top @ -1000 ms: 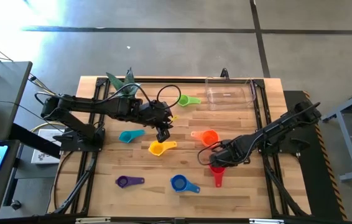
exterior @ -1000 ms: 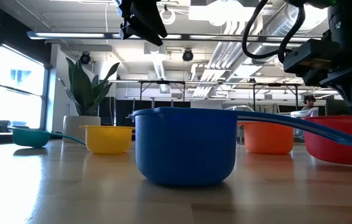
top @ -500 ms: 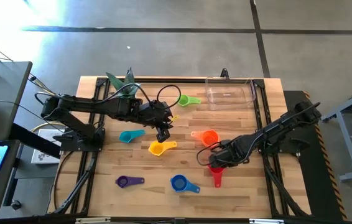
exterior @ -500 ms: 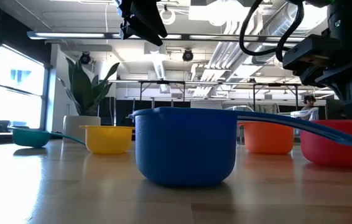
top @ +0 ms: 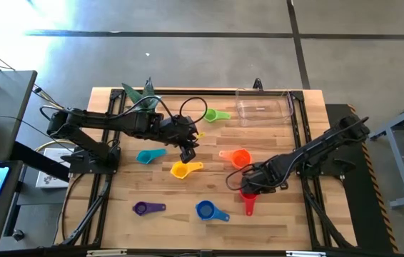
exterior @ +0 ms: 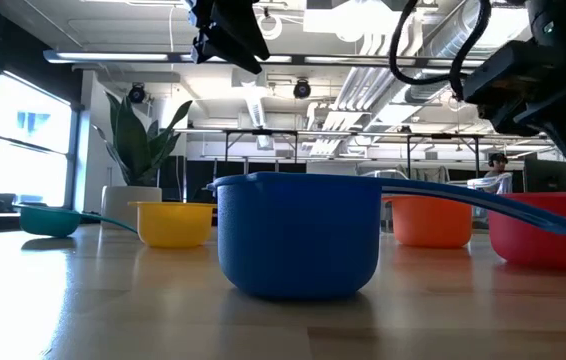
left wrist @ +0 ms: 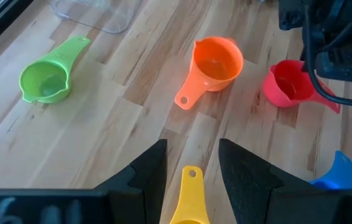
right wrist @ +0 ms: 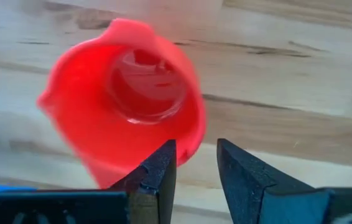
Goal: Nest measuring cups in basket
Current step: Stack the red measuring cup on top of the orange measuring cup
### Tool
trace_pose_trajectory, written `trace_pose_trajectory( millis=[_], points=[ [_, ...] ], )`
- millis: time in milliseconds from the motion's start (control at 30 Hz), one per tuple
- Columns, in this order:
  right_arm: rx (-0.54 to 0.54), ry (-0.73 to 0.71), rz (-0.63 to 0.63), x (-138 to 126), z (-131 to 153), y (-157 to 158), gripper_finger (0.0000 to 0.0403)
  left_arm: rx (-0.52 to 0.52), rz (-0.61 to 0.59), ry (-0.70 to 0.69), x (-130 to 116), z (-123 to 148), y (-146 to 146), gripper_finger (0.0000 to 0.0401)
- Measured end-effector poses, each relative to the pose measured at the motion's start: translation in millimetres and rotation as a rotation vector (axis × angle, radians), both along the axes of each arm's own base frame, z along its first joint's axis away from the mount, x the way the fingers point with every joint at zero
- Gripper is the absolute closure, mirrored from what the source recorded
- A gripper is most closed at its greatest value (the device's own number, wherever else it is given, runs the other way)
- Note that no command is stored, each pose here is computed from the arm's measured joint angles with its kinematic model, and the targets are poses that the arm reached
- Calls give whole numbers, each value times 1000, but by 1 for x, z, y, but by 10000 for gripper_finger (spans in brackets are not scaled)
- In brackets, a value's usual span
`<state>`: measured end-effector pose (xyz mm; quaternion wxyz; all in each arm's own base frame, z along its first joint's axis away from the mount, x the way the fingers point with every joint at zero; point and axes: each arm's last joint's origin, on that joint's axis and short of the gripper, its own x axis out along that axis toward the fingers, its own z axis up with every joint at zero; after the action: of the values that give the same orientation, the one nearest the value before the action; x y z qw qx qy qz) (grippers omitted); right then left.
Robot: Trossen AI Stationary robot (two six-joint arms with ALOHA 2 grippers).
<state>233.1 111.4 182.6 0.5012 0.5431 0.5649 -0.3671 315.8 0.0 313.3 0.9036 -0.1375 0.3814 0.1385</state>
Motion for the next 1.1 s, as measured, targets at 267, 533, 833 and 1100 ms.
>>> trace_pose_trajectory(
  millis=[267,533,833,1100],
  points=[
    [-91,-61,-23,12,33,2,295,-64,24,-21,1,1,-1,268],
    [-257,-104,16,17,87,-1,295,-118,-10,-78,5,5,-11,268],
    [-523,-119,96,4,156,-14,295,-184,-18,-224,15,14,-27,268],
    [-696,-282,218,-1,209,-29,295,-361,-14,-327,38,7,-30,268]
  ],
)
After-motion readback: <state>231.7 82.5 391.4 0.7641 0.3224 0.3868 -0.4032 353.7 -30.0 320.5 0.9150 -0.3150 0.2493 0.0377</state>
